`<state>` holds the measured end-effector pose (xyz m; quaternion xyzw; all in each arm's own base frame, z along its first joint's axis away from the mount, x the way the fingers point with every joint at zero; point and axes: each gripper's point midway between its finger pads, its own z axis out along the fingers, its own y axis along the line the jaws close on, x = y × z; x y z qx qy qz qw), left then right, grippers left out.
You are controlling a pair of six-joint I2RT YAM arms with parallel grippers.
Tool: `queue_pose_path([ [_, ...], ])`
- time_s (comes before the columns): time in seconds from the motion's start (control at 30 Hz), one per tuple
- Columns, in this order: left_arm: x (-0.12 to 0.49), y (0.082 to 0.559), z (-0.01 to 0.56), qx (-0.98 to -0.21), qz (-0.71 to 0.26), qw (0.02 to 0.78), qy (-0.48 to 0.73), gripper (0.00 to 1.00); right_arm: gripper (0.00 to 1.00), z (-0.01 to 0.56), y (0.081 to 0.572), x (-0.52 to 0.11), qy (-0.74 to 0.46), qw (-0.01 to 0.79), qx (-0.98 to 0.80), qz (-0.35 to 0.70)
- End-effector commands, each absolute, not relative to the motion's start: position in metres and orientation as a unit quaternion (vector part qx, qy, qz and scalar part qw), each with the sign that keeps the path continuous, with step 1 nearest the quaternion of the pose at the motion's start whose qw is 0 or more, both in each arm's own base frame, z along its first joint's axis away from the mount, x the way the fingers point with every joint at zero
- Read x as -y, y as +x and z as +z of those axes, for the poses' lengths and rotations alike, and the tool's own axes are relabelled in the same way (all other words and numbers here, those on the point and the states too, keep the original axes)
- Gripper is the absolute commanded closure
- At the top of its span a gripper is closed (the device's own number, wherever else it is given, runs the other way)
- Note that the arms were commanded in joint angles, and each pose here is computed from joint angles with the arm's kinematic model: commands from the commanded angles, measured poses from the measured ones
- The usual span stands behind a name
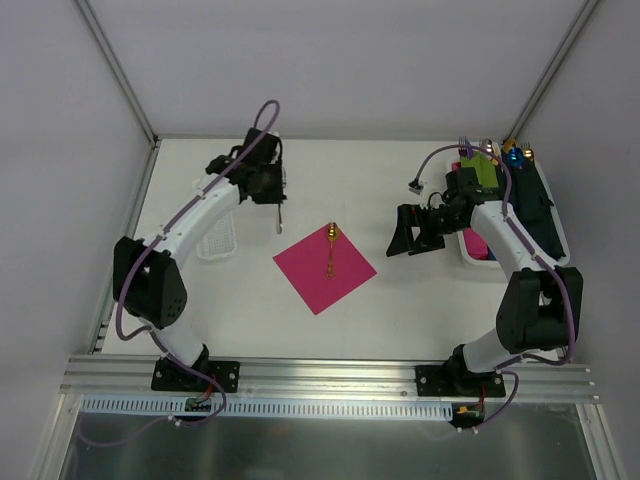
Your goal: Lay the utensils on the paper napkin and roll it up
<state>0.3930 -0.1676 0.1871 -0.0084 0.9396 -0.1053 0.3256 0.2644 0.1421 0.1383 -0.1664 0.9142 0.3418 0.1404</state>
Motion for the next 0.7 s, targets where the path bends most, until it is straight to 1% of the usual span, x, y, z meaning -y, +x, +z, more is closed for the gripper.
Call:
queue_pose_path([
  [0.0,0.216,0.369,0.138,-0.959,-0.132,0.251,-0.006,1.0,0.01,0.142,0.261,-0.143,-0.178,0.141,-0.909,0.35],
  [0.03,0.237,0.361,0.132,-0.959,-0.139,0.245,0.013,1.0,0.01,0.142,0.262,-0.143,-0.18,0.143,-0.909,0.348],
  [0.07,0.248,0.359,0.117,-0.963,-0.137,0.23,0.015,1.0,0.01,0.142,0.261,-0.142,-0.18,0.143,-0.909,0.346],
  [0.13,0.273,0.353,0.109,-0.963,-0.151,0.22,0.034,1.0,0.01,0.142,0.261,-0.142,-0.181,0.144,-0.909,0.346],
  [0.17,0.279,0.351,0.096,-0.966,-0.149,0.206,0.038,1.0,0.01,0.142,0.26,-0.142,-0.182,0.144,-0.909,0.346],
  [0.23,0.292,0.352,0.092,-0.966,-0.155,0.204,0.045,1.0,0.01,0.143,0.259,-0.141,-0.183,0.148,-0.909,0.344],
  [0.37,0.303,0.354,0.076,-0.969,-0.154,0.189,0.048,1.0,0.01,0.142,0.258,-0.141,-0.184,0.147,-0.909,0.344],
  [0.67,0.306,0.35,0.061,-0.972,-0.149,0.176,0.047,1.0,0.01,0.143,0.258,-0.141,-0.185,0.148,-0.908,0.345],
])
